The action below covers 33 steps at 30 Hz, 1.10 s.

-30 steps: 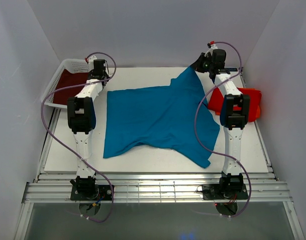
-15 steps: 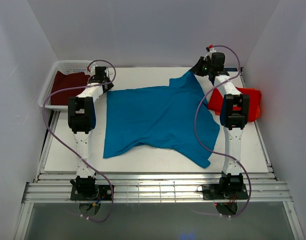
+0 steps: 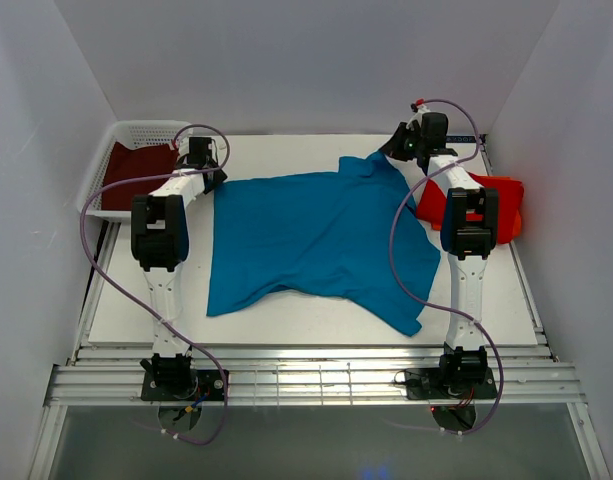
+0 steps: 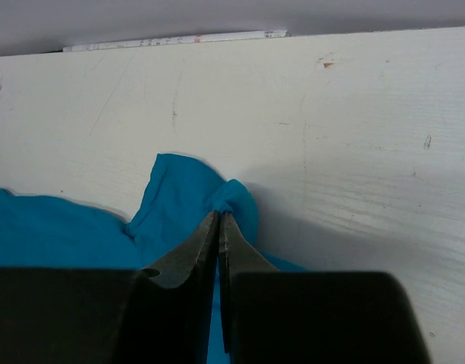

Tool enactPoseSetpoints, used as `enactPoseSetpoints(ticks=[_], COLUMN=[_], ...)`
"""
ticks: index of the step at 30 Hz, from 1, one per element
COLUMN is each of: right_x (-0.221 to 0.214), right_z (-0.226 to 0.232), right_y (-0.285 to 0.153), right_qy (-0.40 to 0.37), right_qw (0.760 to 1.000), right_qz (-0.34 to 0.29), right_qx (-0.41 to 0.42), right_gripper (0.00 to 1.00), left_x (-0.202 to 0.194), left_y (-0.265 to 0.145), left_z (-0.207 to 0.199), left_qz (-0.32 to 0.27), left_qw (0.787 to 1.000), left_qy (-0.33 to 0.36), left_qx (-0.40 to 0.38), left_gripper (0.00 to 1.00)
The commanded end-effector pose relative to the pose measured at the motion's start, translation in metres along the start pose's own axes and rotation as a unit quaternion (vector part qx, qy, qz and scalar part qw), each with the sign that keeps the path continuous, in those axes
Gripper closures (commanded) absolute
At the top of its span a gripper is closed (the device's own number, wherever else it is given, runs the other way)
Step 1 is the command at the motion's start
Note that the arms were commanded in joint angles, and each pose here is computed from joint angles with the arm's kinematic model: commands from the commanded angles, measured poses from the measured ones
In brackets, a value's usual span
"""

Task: Fold and stack the t-shirts
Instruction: Flatten the tshirt out, then fold the tshirt

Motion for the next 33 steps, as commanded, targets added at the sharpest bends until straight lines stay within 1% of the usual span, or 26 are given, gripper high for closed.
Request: enactPoseSetpoints(ticks=[1, 3, 4, 6, 7, 9, 10, 15, 16, 19, 20, 21, 23, 24, 25, 26, 27, 28, 29, 32, 33], right_x=[0.032, 0.029, 0.028, 0.028, 0.027, 0.027, 0.028, 0.032, 0.038, 0.044, 0.043, 0.042, 0.035, 0.030, 0.035, 0.020, 0.015, 0.019, 0.004, 0.000, -0.011], right_z=[0.026, 0.025, 0.025, 0.026, 0.025, 0.026, 0.027, 0.036, 0.042, 0.056, 0.060, 0.062, 0.068, 0.070, 0.078, 0.073, 0.072, 0.079, 0.075, 0.080, 0.078], right_y=[-0.019, -0.020, -0.020, -0.021, -0.021, -0.022, -0.023, -0.026, -0.030, -0.043, -0.047, -0.050, -0.064, -0.067, -0.078, -0.081, -0.084, -0.094, -0.096, -0.112, -0.114], right_qy=[-0.025, -0.025, -0.024, -0.024, -0.025, -0.026, -0.026, -0.035, -0.040, -0.048, -0.052, -0.056, -0.066, -0.069, -0.076, -0.076, -0.077, -0.083, -0.079, -0.088, -0.089], right_qw=[0.999, 0.999, 0.999, 0.999, 0.999, 0.999, 0.999, 0.998, 0.998, 0.996, 0.996, 0.996, 0.995, 0.995, 0.994, 0.995, 0.995, 0.994, 0.995, 0.995, 0.995], right_qz=[-0.030, -0.029, -0.028, -0.026, -0.025, -0.025, -0.026, -0.028, -0.033, -0.036, -0.034, -0.032, -0.029, -0.027, -0.035, -0.024, -0.020, -0.027, -0.015, -0.016, -0.007], right_qx=[0.023, 0.022, 0.022, 0.022, 0.021, 0.022, 0.023, 0.040, 0.045, 0.061, 0.066, 0.067, 0.066, 0.066, 0.068, 0.060, 0.057, 0.059, 0.054, 0.052, 0.050], right_gripper=[0.92, 0.92, 0.92, 0.92, 0.92, 0.92, 0.92, 0.92, 0.92, 0.92, 0.92, 0.92, 0.92, 0.92, 0.92, 0.92, 0.92, 0.92, 0.92, 0.92, 0.92], left_x=[-0.004, -0.008, -0.007, -0.012, -0.011, -0.016, -0.017, -0.002, 0.007, 0.017, 0.033, 0.028, 0.042, 0.038, 0.040, 0.044, 0.052, 0.045, 0.051, 0.057, 0.061], left_y=[-0.020, -0.016, -0.015, -0.009, -0.007, 0.000, 0.003, 0.006, 0.000, -0.010, -0.022, -0.024, -0.038, -0.040, -0.042, -0.045, -0.054, -0.054, -0.058, -0.069, -0.074], left_z=[0.006, 0.006, 0.005, 0.006, 0.005, 0.004, 0.003, -0.014, -0.018, -0.021, -0.029, -0.025, -0.028, -0.025, -0.024, -0.026, -0.028, -0.024, -0.026, -0.029, -0.030], left_qz=[0.018, 0.022, 0.020, 0.028, 0.026, 0.033, 0.034, 0.010, -0.003, -0.032, -0.056, -0.056, -0.082, -0.081, -0.086, -0.100, -0.115, -0.112, -0.128, -0.153, -0.160], left_qw=[1.000, 1.000, 1.000, 0.999, 1.000, 0.999, 0.999, 0.999, 0.999, 0.998, 0.997, 0.997, 0.995, 0.995, 0.994, 0.993, 0.991, 0.991, 0.989, 0.984, 0.983], left_qy=[0.001, 0.005, 0.006, 0.010, 0.009, 0.015, 0.016, 0.042, 0.044, 0.052, 0.049, 0.053, 0.053, 0.056, 0.056, 0.058, 0.057, 0.062, 0.061, 0.064, 0.065], left_qx=[0.014, 0.015, 0.014, 0.016, 0.014, 0.012, 0.009, -0.013, -0.016, -0.018, -0.031, -0.028, -0.032, -0.029, -0.029, -0.033, -0.040, -0.039, -0.047, -0.063, -0.063], left_gripper=[0.53, 0.56, 0.61, 0.67, 0.72, 0.98, 1.00, 1.00, 1.00, 1.00, 1.00, 1.00, 1.00, 1.00, 1.00, 1.00, 1.00, 1.00, 1.00, 1.00, 1.00])
Point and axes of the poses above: each gripper's point midway between its finger pads, its own y axis out along the fingers, its own z axis along the line the jaws close on, x = y × z, the point moved 1 cm from there along -y, back along the fingers, and after that the axes turned 3 degrees about y, right-handed, at the moved point
